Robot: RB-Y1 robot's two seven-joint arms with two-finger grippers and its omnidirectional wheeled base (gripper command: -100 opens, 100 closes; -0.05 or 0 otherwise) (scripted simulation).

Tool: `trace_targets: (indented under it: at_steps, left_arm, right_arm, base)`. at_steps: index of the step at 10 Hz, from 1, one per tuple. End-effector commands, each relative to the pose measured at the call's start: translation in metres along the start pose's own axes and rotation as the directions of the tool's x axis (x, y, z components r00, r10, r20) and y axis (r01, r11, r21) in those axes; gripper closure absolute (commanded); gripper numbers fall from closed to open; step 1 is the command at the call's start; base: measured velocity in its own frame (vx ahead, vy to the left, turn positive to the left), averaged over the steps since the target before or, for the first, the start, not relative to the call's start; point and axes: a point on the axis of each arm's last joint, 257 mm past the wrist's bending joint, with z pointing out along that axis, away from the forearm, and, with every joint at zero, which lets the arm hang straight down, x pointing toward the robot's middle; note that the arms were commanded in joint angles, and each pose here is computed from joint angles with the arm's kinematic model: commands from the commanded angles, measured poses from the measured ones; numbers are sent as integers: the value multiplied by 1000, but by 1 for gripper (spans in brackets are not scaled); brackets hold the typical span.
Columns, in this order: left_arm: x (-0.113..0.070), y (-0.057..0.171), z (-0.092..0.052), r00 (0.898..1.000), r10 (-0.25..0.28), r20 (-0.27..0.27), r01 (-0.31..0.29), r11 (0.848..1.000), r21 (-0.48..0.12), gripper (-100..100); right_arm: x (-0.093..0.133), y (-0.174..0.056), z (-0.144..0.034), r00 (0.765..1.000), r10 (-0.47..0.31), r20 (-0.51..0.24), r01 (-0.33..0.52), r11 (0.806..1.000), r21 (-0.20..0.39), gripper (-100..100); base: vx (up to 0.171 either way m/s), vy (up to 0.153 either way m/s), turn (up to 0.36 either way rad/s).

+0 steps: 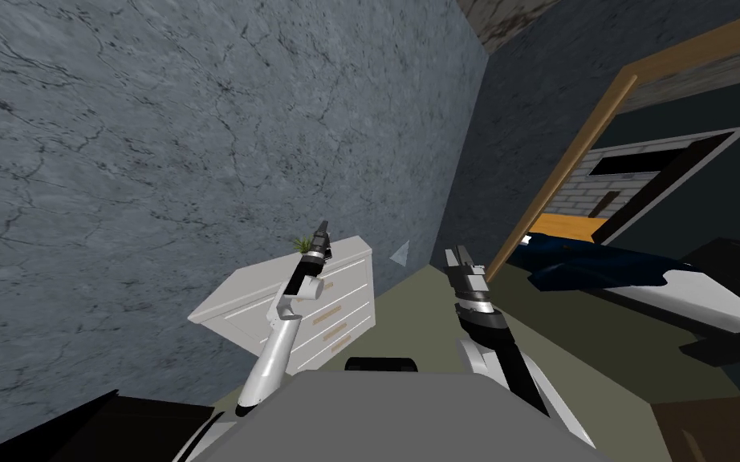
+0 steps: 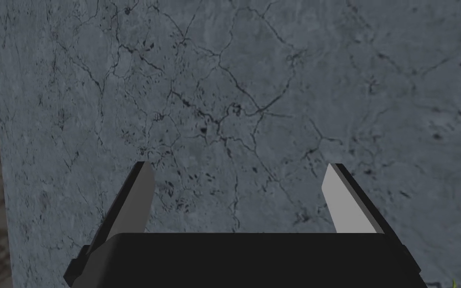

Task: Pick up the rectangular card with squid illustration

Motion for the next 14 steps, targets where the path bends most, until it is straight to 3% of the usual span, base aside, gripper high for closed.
trace_targets:
  at_steps: [1, 2, 3, 5, 6, 8, 9, 11, 12, 14]
  left_arm:
    - [-1, 11, 13, 1000, 17, -5, -17, 999, -38, -100]
    - [1, 5, 21, 1000, 14, -9, -14, 999, -37, -100]
    - [0, 20, 29, 999, 30, -11, -31, 996, -79, -100]
    - [2, 6, 44, 1000, 25, -16, -26, 998, -65, -100]
    - [1, 19, 53, 999, 38, -19, -40, 993, -108, -100]
    - [4, 8, 64, 999, 34, -24, -37, 994, -102, -100]
    - [3, 23, 72, 999, 45, -28, -49, 987, -151, -100]
    - [5, 10, 84, 999, 41, -32, -45, 989, -141, -100]
    - [4, 23, 93, 998, 48, -37, -54, 981, -188, -100]
    - [7, 12, 102, 998, 45, -41, -51, 982, -183, -100]
  right_arm:
    - [0, 0, 0, 1000, 0, 0, 0, 1000, 0, 0]
    - [0, 0, 0, 1000, 0, 0, 0, 1000, 0, 0]
    - [0, 0, 0, 1000, 0, 0, 0, 1000, 0, 0]
    - [0, 0, 0, 1000, 0, 0, 0, 1000, 0, 0]
    - [0, 0, 0, 1000, 0, 0, 0, 1000, 0, 0]
    - [0, 0, 0, 1000, 0, 0, 0, 1000, 0, 0]
    - [0, 0, 0, 1000, 0, 0, 0, 1000, 0, 0]
    - [0, 0, 0, 1000, 0, 0, 0, 1000, 0, 0]
    - [0, 0, 0, 1000, 0, 0, 0, 1000, 0, 0]
    - [0, 0, 0, 1000, 0, 0, 0, 1000, 0, 0]
  base:
    - [-9, -47, 118]
    - [-13, -58, 50]
    - [-6, -63, 89]
    - [-10, -43, 25]
    - [-9, -48, 115]
    - [-4, -42, 30]
    - [-11, -49, 143]
    - [-5, -42, 25]
    - [-6, -44, 132]
    - [-5, -42, 35]
